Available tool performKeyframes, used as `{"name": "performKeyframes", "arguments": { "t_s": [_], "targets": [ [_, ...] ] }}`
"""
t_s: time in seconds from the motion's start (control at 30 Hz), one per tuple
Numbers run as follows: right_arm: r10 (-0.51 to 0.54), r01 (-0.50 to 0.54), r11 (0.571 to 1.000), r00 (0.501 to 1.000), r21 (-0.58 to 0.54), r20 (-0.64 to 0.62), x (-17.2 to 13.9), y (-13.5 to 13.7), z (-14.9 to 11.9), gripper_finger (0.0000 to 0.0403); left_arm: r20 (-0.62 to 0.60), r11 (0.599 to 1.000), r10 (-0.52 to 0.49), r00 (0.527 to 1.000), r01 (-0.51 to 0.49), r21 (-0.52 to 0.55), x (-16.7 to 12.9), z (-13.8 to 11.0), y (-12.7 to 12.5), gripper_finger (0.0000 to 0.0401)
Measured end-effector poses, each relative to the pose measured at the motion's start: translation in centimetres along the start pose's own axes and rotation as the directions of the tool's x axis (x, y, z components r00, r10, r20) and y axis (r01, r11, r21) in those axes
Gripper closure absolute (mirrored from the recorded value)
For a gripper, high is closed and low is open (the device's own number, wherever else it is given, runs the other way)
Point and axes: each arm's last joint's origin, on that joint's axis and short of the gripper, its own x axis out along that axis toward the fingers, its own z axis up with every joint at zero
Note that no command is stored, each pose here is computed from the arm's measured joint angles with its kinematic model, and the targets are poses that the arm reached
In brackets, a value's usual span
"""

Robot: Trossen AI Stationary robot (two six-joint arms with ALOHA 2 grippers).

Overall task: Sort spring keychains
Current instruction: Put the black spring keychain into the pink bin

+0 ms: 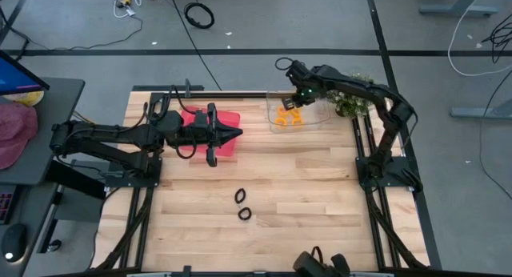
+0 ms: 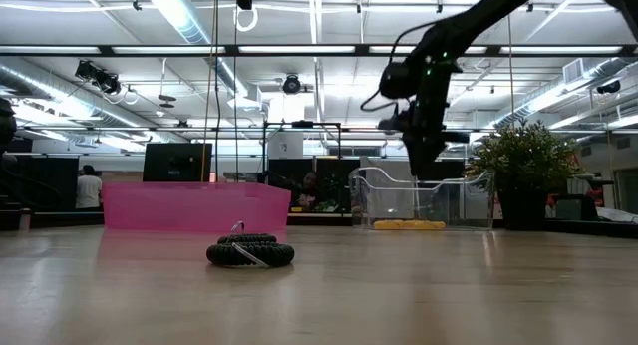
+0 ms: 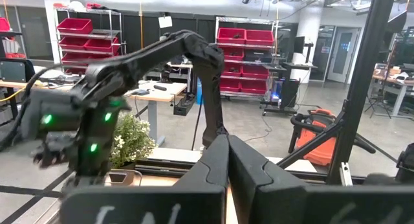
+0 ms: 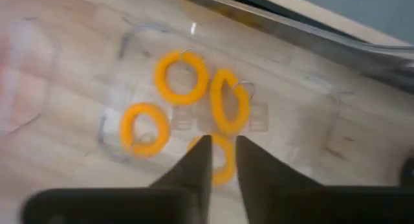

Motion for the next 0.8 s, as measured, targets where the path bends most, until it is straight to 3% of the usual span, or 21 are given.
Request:
{"name": "performKeyframes", "arguments": {
  "t_s": [0.13, 0.3, 0.53, 0.7, 0.8],
  "targets": [
    [0.023, -0.020, 0.998, 0.999, -0.066, 0.049, -3.5, 0.2, -1.2, 0.0394, 0.000, 1.000, 0.000, 1.000, 0.000, 0.000, 0.0, 0.0, 0.0, 0.0394],
    [0.075, -0.060, 0.991, 0.989, -0.124, 0.128, -8.3, 0.4, -3.3, 0.0393, 0.000, 1.000, 0.000, 1.000, 0.000, 0.000, 0.0, 0.0, 0.0, 0.0394],
    [0.257, -0.189, 0.948, 0.930, -0.257, 0.264, -15.2, 0.5, -7.2, 0.0399, 0.001, 1.000, 0.000, 1.000, 0.000, 0.000, 0.0, 0.0, 0.0, 0.0394],
    [0.410, -0.267, 0.881, 0.844, -0.390, 0.347, -19.5, 0.5, -10.5, 0.0401, 0.001, 1.000, 0.000, 1.000, 0.000, -0.001, 0.0, 0.0, 0.0, 0.0394],
    [0.524, -0.318, 0.809, 0.771, -0.495, 0.362, -21.7, 0.7, -12.4, 0.0401, 0.001, 1.000, 0.000, 1.000, 0.000, -0.001, 0.0, 0.0, 0.0, 0.0394]
  ]
}}
